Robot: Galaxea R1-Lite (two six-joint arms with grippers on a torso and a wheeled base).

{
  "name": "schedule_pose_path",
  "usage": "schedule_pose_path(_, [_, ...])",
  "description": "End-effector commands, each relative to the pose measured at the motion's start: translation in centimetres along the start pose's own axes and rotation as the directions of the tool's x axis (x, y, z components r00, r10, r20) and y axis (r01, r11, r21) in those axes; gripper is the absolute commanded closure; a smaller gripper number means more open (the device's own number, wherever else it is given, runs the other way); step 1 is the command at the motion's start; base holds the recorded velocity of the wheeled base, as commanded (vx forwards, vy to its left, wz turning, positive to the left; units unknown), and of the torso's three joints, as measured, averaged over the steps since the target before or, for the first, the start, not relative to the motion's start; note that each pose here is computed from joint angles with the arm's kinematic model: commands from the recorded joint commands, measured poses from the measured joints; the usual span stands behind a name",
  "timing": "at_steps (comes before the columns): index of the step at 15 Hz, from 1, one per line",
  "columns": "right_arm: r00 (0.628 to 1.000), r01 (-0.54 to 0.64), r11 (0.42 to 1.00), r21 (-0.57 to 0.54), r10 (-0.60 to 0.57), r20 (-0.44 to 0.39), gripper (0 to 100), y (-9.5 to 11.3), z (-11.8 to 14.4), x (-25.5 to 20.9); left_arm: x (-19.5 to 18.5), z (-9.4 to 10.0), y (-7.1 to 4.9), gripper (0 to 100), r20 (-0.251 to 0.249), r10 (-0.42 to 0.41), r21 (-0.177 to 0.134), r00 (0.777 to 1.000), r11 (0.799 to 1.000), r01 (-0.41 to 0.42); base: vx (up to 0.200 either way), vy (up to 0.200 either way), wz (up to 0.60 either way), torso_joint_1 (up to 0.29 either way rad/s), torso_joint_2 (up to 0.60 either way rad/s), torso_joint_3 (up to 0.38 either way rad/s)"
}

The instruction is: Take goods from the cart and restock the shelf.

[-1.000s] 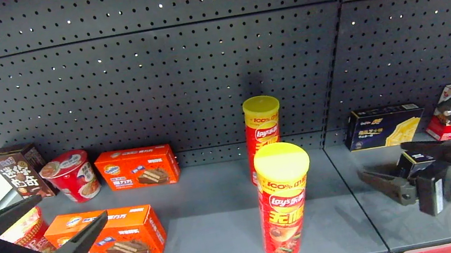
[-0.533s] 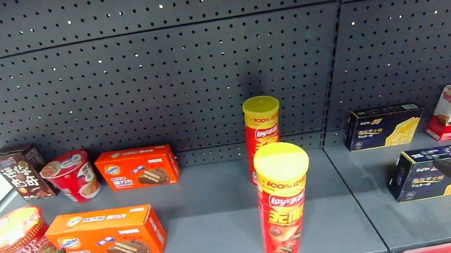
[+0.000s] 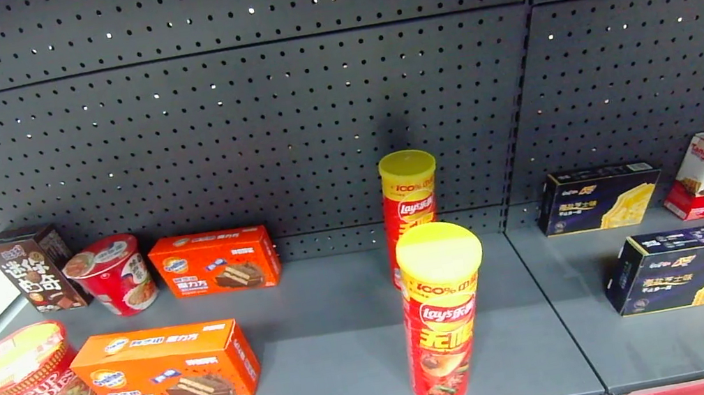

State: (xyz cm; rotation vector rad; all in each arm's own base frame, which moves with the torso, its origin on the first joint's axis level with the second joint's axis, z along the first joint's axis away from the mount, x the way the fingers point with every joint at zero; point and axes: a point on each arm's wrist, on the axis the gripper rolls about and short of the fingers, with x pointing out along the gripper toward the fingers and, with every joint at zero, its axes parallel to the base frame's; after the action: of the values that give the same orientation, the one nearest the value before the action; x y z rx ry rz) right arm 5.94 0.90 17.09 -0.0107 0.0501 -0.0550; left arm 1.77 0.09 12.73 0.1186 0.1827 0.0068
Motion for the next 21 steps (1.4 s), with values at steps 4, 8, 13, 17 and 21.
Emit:
schedule_pose_path(4, [0.986,0.155,0.988,0.026,-0.156,0.056,0,-1.4,-3.0,-3.0,-3.3,-4.0,0.2,0,0.098,0.059,-0.02,0.993,0.998,-0.058,0.0,0.0,0.0,0.0,0.0,0.0])
schedule_pose_path(8, [0.959,0.276,0.961,0.032,-0.278,0.05,0,-1.9,-6.4,-5.2,-2.5,-5.0,0.0,0,0.131,0.064,-0.03,0.989,0.998,-0.061,0.0,0.0,0.0,0.0,0.0,0.0])
schedule_pose_path(13, [0.994,0.09,0.996,0.025,-0.091,0.053,0,-1.7,-8.9,-7.2,-2.4,-5.1,-0.1,0,0.131,0.054,-0.075,0.99,0.996,-0.044,0.0,0.0,0.0,0.0,0.0,0.0])
schedule_pose_path(17, [0.994,-0.091,0.995,-0.029,0.093,0.054,0,-1.3,-9.0,-7.1,-2.4,-5.1,-0.2,0,0.132,0.012,-0.078,0.991,0.997,-0.002,0.0,0.0,0.0,0.0,0.0,0.0])
schedule_pose_path(21, [0.996,-0.036,0.999,-0.014,0.037,0.081,0,-1.2,-9.2,-7.6,-2.4,-5.5,-0.3,0,0.097,-0.026,-0.109,0.995,0.993,0.036,0.0,0.0,0.0,0.0,0.0,0.0])
